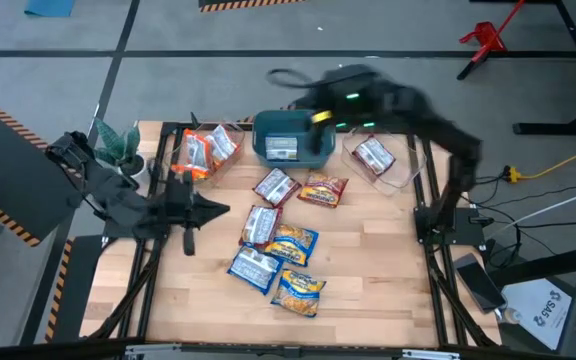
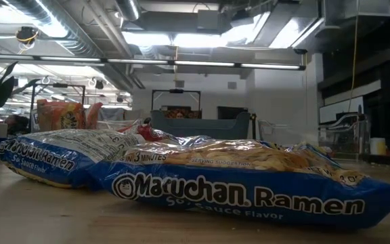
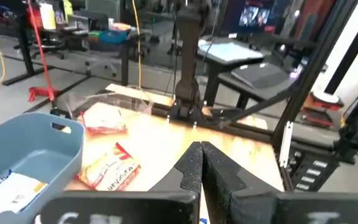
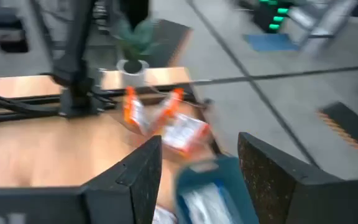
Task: Sort Maruchan noodles
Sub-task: Put the red noodle pack into the right transparent bin
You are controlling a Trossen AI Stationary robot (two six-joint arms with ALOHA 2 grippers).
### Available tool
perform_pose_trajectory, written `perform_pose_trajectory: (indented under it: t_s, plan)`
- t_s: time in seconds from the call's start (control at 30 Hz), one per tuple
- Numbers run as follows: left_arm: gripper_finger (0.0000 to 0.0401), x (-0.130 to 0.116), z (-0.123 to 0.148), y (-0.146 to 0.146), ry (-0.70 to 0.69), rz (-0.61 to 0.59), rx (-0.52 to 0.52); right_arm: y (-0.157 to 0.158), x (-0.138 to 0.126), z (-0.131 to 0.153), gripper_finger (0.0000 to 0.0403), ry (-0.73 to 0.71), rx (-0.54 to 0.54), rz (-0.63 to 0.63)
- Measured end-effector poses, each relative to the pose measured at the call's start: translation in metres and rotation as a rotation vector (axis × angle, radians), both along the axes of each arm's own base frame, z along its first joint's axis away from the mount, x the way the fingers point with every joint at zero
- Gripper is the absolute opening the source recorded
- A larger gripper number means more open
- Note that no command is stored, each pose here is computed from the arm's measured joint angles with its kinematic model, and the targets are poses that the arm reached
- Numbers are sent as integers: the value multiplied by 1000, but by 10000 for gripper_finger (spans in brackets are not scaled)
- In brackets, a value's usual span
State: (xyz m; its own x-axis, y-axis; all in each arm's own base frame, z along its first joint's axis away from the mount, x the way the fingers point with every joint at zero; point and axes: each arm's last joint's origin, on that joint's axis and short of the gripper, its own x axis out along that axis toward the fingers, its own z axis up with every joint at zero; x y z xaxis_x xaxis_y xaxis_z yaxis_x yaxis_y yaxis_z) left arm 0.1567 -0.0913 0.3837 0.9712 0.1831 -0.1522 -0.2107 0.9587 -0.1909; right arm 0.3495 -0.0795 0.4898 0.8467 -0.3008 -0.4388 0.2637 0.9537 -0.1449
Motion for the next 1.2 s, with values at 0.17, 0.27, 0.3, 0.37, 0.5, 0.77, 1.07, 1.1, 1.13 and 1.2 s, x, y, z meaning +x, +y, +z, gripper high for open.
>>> perform_pose_trajectory:
  t_s: [0.17, 0.27, 0.3, 0.37, 0.5, 0.77, 1.07, 1.1, 1.13, 1.2]
  plan:
    - [0, 27, -18, -14, 67, 29, 11, 15, -83, 39, 184, -16, 30, -107]
    - [0, 42, -27, -22, 82, 25, -16, 25, -127, 53, 182, -27, 62, -123]
    - [0, 47, -30, -25, 92, 14, -17, 27, -138, 54, 182, -15, 70, -132]
    - [0, 58, -37, -30, 107, -20, -27, 30, -155, 53, 182, 30, 66, -155]
    - [0, 70, -42, -33, 116, -88, -58, 35, -187, 47, 182, 158, 55, -240]
    - [0, 59, -27, -21, 65, -105, -83, 40, -197, 8, 182, 257, 278, -277]
    - [0, 54, -21, -20, 50, -161, 14, 54, -206, -122, 182, 335, 533, -340]
    - [0, 56, -22, -19, 55, -162, 15, 56, -203, -137, 182, 289, 551, -316]
    - [0, 59, -24, -17, 64, -161, 16, 59, -199, -151, 182, 238, 575, -280]
    - [0, 66, -28, -14, 89, -168, 17, 63, -187, -175, 182, 125, 633, -171]
